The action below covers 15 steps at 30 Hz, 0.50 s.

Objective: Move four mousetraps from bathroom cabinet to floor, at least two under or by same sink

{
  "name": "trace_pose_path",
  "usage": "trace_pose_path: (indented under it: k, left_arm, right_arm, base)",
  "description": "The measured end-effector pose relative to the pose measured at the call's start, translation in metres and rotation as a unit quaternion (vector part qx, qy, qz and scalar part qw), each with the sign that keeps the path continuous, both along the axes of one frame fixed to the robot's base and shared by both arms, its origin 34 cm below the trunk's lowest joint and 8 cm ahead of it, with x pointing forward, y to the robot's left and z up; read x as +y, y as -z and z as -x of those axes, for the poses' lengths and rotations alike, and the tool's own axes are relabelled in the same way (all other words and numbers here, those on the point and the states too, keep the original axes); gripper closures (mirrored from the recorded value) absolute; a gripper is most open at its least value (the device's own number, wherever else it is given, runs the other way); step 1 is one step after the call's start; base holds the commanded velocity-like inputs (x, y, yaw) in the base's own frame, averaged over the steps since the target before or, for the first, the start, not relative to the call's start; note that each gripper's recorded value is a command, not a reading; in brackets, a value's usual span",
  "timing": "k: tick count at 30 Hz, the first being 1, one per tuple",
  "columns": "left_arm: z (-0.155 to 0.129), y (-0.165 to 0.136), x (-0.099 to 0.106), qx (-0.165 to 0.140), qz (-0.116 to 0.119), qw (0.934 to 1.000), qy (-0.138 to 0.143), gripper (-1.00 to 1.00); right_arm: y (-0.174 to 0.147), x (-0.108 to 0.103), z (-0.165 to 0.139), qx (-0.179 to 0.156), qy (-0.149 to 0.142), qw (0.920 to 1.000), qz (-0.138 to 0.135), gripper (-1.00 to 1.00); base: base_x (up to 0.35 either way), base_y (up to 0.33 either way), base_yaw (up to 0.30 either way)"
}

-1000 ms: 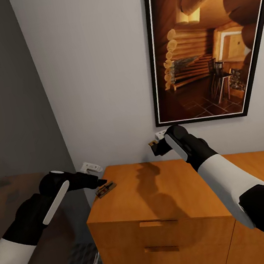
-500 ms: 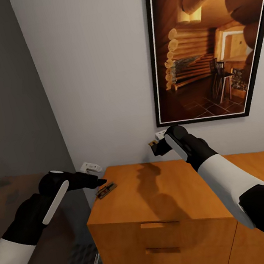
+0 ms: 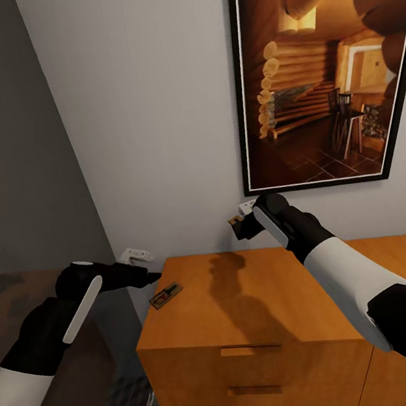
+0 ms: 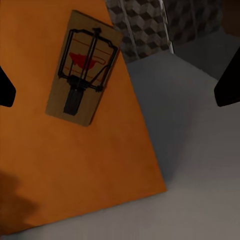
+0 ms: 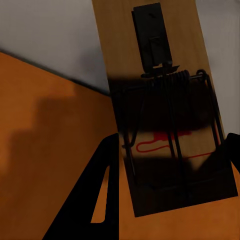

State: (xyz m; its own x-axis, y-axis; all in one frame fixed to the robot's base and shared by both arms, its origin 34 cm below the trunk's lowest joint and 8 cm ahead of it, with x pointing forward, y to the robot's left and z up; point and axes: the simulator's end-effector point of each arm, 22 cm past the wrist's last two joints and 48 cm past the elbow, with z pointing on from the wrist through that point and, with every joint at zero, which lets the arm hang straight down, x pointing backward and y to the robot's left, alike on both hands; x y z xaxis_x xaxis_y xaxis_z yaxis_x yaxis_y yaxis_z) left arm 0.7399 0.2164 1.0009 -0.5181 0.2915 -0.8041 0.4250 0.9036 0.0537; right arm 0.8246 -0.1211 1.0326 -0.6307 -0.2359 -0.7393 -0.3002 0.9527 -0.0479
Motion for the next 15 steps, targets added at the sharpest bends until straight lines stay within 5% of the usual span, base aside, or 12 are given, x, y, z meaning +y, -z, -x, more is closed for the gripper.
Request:
trace_pose_path:
  k: [9,15]
  left_arm:
    - [-0.001,0.004,-0.01,0.005,0.008,0.9999,0.004,-1.0]
    - [-0.002,0.028,-0.022,0.035,0.017,0.9992,0.002,-1.0]
  right_arm:
    - [0.0,0.0,0.0,0.0,0.0,1.0,0.0,1.0]
    - [0.0,0.0,0.0,0.0,0.0,1.0,-0.001,1.0]
  base:
    - [0.001,0.001,0.0]
    - [0.0,0.0,0.0]
